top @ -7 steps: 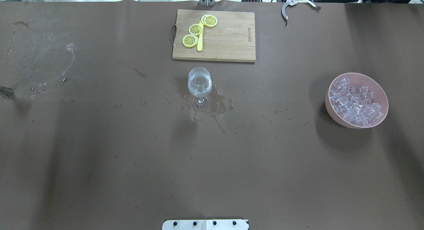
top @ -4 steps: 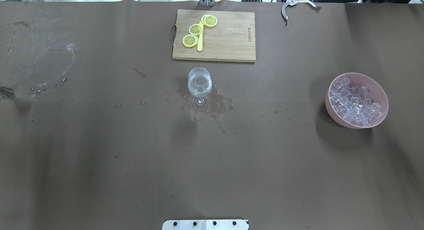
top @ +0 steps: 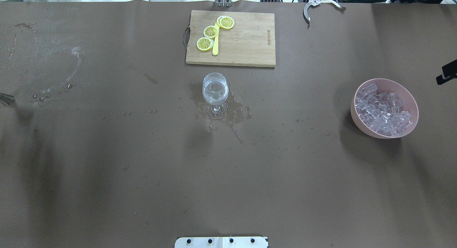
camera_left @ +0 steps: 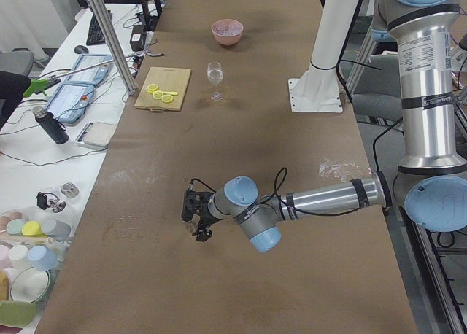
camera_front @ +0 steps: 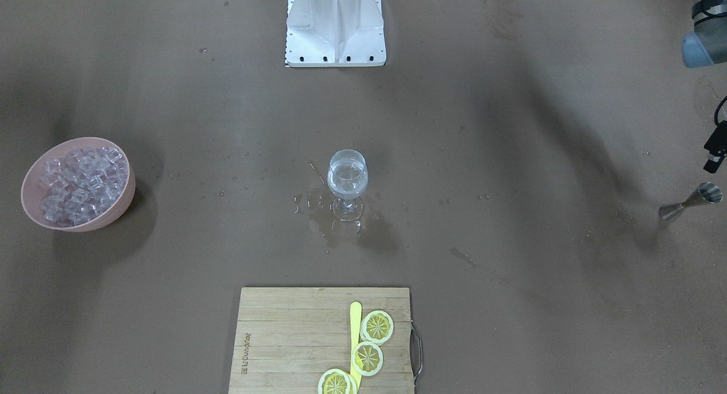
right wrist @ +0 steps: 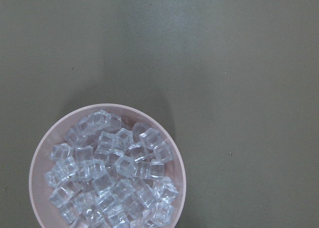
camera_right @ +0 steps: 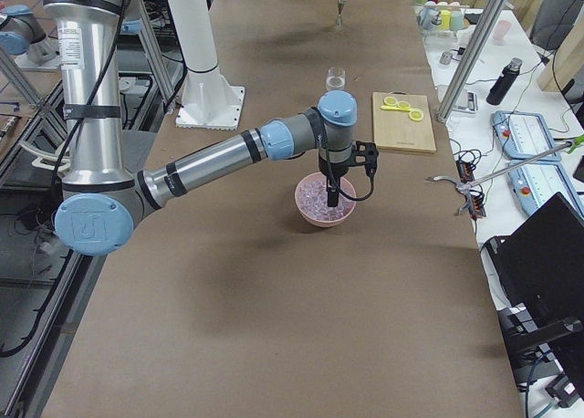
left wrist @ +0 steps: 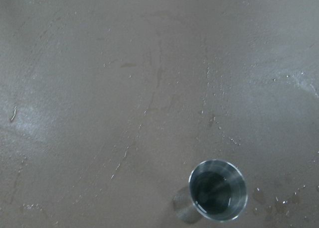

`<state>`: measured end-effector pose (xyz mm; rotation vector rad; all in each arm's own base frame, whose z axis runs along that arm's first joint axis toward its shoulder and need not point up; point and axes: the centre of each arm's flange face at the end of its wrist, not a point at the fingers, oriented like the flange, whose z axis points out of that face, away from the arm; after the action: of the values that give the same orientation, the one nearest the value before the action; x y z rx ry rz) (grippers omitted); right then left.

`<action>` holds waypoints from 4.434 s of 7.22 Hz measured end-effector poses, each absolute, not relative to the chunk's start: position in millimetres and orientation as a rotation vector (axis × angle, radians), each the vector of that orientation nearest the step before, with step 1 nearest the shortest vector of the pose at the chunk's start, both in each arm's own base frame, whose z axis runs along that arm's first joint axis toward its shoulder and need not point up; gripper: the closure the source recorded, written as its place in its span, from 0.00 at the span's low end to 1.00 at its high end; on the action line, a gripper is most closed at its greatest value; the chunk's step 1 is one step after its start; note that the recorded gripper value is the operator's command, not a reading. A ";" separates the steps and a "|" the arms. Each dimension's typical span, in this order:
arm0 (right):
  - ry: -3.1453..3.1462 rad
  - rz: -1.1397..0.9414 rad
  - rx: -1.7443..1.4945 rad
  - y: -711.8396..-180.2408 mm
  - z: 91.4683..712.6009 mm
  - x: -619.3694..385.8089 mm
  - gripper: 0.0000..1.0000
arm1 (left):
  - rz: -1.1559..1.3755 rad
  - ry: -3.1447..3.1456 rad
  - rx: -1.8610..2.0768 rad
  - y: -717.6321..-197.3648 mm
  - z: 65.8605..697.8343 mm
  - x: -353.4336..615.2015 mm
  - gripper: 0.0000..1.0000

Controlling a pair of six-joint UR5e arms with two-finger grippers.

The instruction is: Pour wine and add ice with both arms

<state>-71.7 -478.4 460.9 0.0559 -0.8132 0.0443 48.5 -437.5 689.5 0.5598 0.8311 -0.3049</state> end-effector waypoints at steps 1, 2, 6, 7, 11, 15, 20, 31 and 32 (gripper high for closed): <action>-0.823 0.051 0.061 -474.9 459.3 -86.7 0.00 | -0.325 0.815 0.611 -433.3 700.0 62.5 0.03; -0.830 0.057 0.066 -472.4 456.9 -100.1 0.00 | -0.344 0.800 0.662 -428.8 709.3 76.7 0.03; -0.778 0.025 0.058 -472.3 461.9 -151.8 0.00 | -0.386 0.709 0.831 -417.6 720.5 135.3 0.03; -0.769 0.023 0.048 -479.2 462.8 -167.4 0.00 | -0.396 0.684 0.866 -415.8 727.0 143.6 0.04; -0.791 0.109 -0.022 -509.9 466.4 -207.7 0.00 | -0.412 0.631 0.955 -430.8 739.5 177.4 0.23; -0.812 0.269 -0.120 -515.1 493.0 -225.0 0.00 | -0.393 0.620 0.965 -433.3 745.6 181.9 0.47; -0.889 0.307 -0.114 -480.4 510.8 -228.9 0.00 | -0.390 0.628 0.974 -429.4 750.9 178.3 1.00; -0.841 0.248 -0.141 -437.0 511.6 -255.6 0.26 | -0.260 0.498 1.018 -472.7 549.0 154.6 1.00; -0.838 0.247 -0.143 -437.7 511.6 -255.0 0.34 | -0.230 0.442 1.012 -480.7 494.6 159.2 1.00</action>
<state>-255.0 -437.7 511.6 -0.1427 -0.8378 0.2470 159.2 -480.7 494.6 1.0115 0.4420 -0.2300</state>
